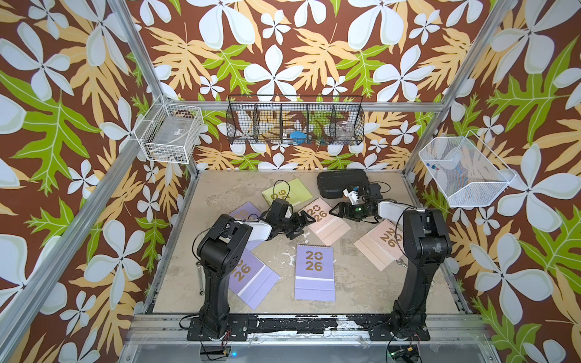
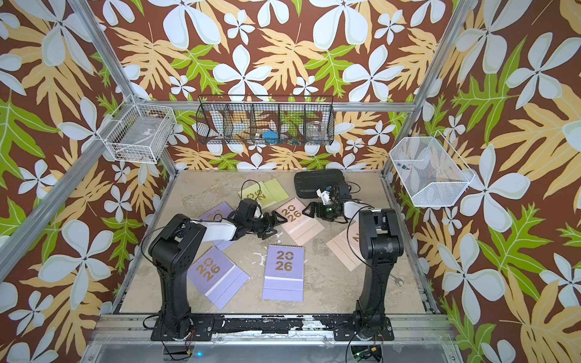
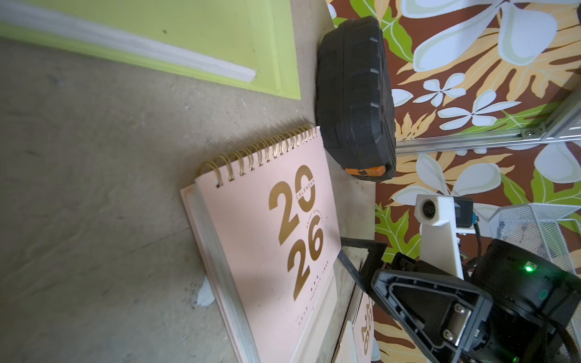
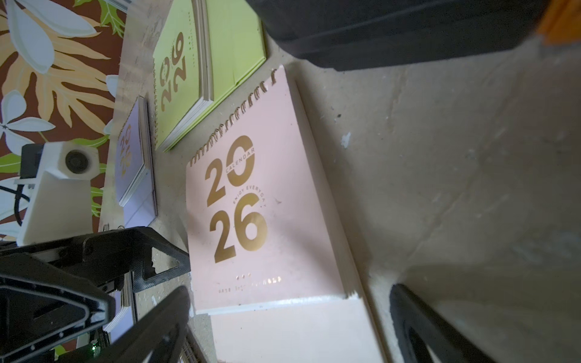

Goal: Stack the calendars
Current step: Pick up the calendar at the center of the board.

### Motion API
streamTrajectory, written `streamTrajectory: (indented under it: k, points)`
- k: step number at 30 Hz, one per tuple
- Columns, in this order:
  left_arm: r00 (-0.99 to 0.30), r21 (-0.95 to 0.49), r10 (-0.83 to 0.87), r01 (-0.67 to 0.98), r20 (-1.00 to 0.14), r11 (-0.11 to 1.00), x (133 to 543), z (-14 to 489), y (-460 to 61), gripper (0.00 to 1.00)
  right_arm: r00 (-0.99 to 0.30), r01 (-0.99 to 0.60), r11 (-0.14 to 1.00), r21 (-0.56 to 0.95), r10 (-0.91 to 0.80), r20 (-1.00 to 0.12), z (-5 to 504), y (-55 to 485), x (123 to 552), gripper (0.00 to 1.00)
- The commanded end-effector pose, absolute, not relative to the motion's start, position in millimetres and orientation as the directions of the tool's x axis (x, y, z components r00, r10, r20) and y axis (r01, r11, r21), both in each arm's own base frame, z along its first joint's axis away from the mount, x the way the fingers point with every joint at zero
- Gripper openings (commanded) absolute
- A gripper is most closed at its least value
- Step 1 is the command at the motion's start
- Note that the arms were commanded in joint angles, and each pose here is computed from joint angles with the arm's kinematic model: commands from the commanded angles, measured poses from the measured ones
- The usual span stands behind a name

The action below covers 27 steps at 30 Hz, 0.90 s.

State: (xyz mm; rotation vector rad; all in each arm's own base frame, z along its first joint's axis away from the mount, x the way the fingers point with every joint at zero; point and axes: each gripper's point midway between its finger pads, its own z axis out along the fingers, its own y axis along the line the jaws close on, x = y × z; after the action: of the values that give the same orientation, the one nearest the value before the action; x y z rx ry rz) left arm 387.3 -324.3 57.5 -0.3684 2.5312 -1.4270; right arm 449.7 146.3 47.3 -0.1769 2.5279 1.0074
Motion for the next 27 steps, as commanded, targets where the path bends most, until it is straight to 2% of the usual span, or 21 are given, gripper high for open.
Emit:
streamTrajectory:
  k: [1,16,27]
  points:
    - [-0.948,-0.869,-0.318,-0.129,-0.034,0.477,388.6,56.2,-329.2,0.92,-0.95,-0.196,0.742,0.641,0.018,-0.311,26.5,144.4,428.4,1.0]
    - [-0.955,-0.884,-0.295,-0.155,0.02,0.441,384.6,42.4,-340.4,0.92,-0.956,-0.225,0.612,0.758,0.011,-0.292,49.5,156.2,424.2,0.95]
    - [-0.956,-0.902,-0.292,-0.158,0.037,0.402,388.3,46.7,-346.3,0.91,-0.945,-0.249,0.481,0.841,0.07,-0.32,87.5,152.0,427.7,0.78]
